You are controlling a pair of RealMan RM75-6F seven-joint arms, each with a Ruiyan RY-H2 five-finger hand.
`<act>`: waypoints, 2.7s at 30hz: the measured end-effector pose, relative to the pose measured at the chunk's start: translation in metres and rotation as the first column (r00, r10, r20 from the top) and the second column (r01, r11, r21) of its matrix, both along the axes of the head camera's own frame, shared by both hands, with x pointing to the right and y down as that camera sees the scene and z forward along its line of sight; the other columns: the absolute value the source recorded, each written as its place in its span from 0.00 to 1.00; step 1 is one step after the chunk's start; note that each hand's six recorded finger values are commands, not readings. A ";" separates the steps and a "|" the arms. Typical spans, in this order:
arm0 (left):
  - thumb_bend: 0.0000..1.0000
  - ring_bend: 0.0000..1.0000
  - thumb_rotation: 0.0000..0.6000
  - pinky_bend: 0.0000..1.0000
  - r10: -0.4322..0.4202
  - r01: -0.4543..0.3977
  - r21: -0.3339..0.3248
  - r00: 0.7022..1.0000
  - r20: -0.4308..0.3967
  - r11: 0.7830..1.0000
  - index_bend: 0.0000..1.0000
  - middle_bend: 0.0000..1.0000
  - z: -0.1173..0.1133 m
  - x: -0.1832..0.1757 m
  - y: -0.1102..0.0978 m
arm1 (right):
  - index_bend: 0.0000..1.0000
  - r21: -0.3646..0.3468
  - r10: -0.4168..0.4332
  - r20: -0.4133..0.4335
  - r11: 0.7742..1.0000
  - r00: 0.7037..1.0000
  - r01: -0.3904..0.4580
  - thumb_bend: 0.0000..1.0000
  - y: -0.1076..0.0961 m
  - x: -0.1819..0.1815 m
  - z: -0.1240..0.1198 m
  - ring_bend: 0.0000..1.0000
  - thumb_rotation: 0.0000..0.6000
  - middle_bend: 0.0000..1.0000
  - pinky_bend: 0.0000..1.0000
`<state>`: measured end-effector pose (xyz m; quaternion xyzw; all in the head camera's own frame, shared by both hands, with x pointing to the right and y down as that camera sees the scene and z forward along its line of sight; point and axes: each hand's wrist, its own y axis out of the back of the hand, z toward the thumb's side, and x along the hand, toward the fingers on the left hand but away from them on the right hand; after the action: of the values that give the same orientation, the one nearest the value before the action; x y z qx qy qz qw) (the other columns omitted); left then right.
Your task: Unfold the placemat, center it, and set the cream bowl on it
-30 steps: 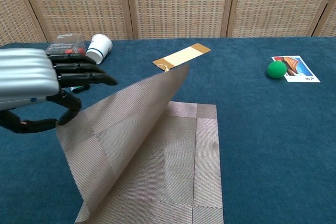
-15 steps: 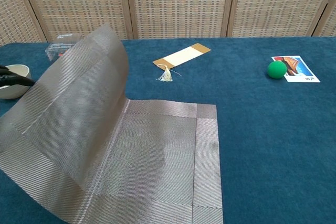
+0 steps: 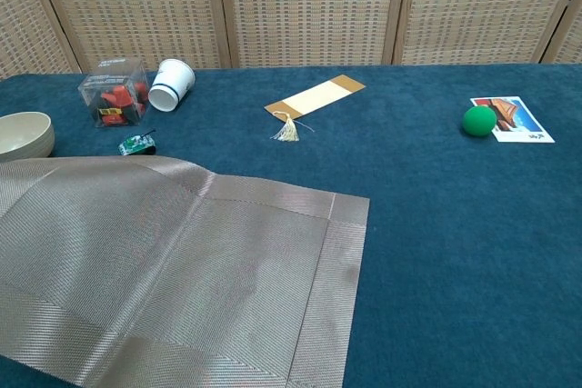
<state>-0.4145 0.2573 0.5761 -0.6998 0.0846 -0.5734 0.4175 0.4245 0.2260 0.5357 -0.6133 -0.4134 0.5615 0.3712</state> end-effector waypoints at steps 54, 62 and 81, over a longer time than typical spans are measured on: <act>0.00 0.00 1.00 0.00 -0.361 0.451 0.282 0.876 -0.319 0.847 0.00 0.00 -0.052 0.009 -0.096 | 0.18 -0.171 -0.878 0.313 0.323 0.362 0.931 0.00 0.020 -0.234 0.094 0.00 1.00 0.01 0.00; 0.00 0.00 1.00 0.00 -0.370 0.459 0.273 0.872 -0.321 0.845 0.00 0.00 -0.051 0.006 -0.098 | 0.19 -0.098 -0.876 0.388 0.270 0.287 0.958 0.00 0.036 -0.281 0.100 0.00 1.00 0.02 0.00; 0.00 0.00 1.00 0.00 -0.379 0.466 0.262 0.868 -0.320 0.845 0.00 0.00 -0.047 0.003 -0.102 | 0.22 -0.091 -0.895 0.371 0.229 0.246 0.969 0.00 0.052 -0.320 0.140 0.00 1.00 0.03 0.00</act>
<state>-0.4117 0.1551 0.5289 -0.6512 0.3860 -0.5339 0.3767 0.1049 0.2780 0.6756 -0.8484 0.0898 0.2004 0.4817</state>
